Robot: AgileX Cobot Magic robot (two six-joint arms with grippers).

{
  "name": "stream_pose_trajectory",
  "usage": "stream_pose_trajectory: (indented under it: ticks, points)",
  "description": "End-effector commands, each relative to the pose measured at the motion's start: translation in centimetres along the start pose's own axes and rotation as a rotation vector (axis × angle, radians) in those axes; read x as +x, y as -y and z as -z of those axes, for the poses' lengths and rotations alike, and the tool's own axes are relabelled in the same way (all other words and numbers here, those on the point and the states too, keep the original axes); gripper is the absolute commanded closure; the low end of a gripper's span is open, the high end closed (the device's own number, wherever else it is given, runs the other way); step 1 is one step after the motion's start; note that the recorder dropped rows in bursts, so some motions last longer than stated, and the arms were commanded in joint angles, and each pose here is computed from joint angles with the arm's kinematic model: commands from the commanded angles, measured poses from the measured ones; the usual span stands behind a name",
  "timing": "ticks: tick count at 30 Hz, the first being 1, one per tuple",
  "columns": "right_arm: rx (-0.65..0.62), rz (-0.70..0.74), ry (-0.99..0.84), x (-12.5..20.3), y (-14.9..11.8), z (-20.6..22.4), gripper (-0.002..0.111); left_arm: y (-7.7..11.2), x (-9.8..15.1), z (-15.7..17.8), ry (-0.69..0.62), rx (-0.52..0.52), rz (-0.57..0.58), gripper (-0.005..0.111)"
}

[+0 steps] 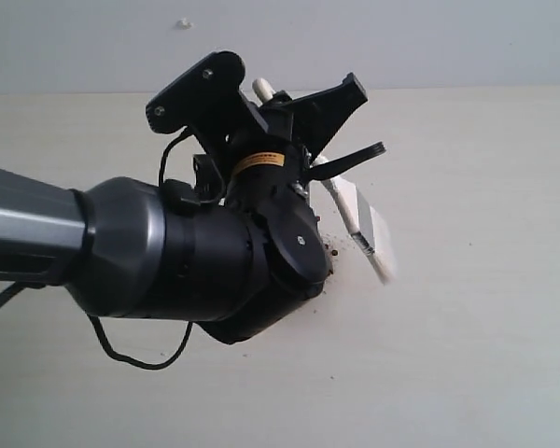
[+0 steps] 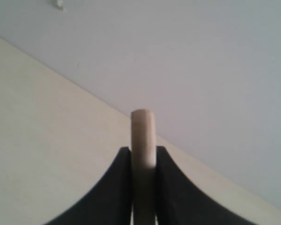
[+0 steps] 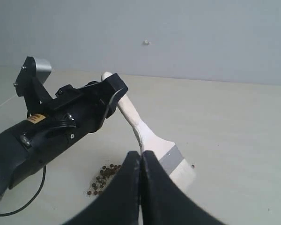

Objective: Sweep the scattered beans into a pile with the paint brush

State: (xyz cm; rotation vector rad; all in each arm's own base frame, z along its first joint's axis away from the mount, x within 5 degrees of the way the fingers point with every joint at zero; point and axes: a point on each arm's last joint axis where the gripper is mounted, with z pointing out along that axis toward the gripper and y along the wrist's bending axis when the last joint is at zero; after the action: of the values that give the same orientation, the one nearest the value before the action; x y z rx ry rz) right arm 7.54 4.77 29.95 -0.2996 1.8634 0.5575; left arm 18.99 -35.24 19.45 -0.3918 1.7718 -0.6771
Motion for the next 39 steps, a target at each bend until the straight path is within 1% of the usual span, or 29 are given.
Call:
stream_pose_trajectory:
  ticks: [1,8,13,17,19,22,24,31,35,39]
  points:
    - [-0.001,0.007,0.002,0.1,0.0,0.0,0.108,0.4,-0.4,-0.3,0.085,-0.003,-0.004,0.107]
    - [-0.001,0.007,0.002,0.1,0.0,0.0,0.108,0.3,-0.7,-0.8,0.134,-0.011,0.010,0.107]
    - [-0.001,0.007,0.002,0.1,0.0,0.0,0.108,-0.1,0.9,-2.1,0.156,-0.024,-0.014,0.107]
    - [-0.002,0.005,0.002,0.1,0.0,0.0,0.108,0.7,2.0,-3.0,0.168,0.013,-0.013,0.107]
    - [-0.002,0.005,0.002,0.1,0.0,0.0,0.108,0.8,2.5,-3.4,0.173,0.016,-0.012,0.107]
    - [-0.002,0.005,0.002,0.1,0.0,0.0,0.108,1.0,2.5,-3.9,0.177,0.031,-0.017,0.107]
    - [-0.002,0.005,0.002,0.1,0.0,0.0,0.108,0.9,2.4,-3.9,0.208,0.030,-0.021,0.107]
    - [-0.002,0.008,0.004,0.1,0.0,0.0,0.108,0.9,2.4,-4.1,0.214,0.024,-0.057,0.107]
    - [-0.012,0.008,0.023,-0.1,-0.1,0.0,0.108,1.3,2.2,-4.2,0.220,0.019,-0.102,0.107]
    - [-0.011,0.008,0.021,-0.1,-0.1,0.0,0.108,2.1,1.9,-4.3,0.231,0.033,-0.076,0.107]
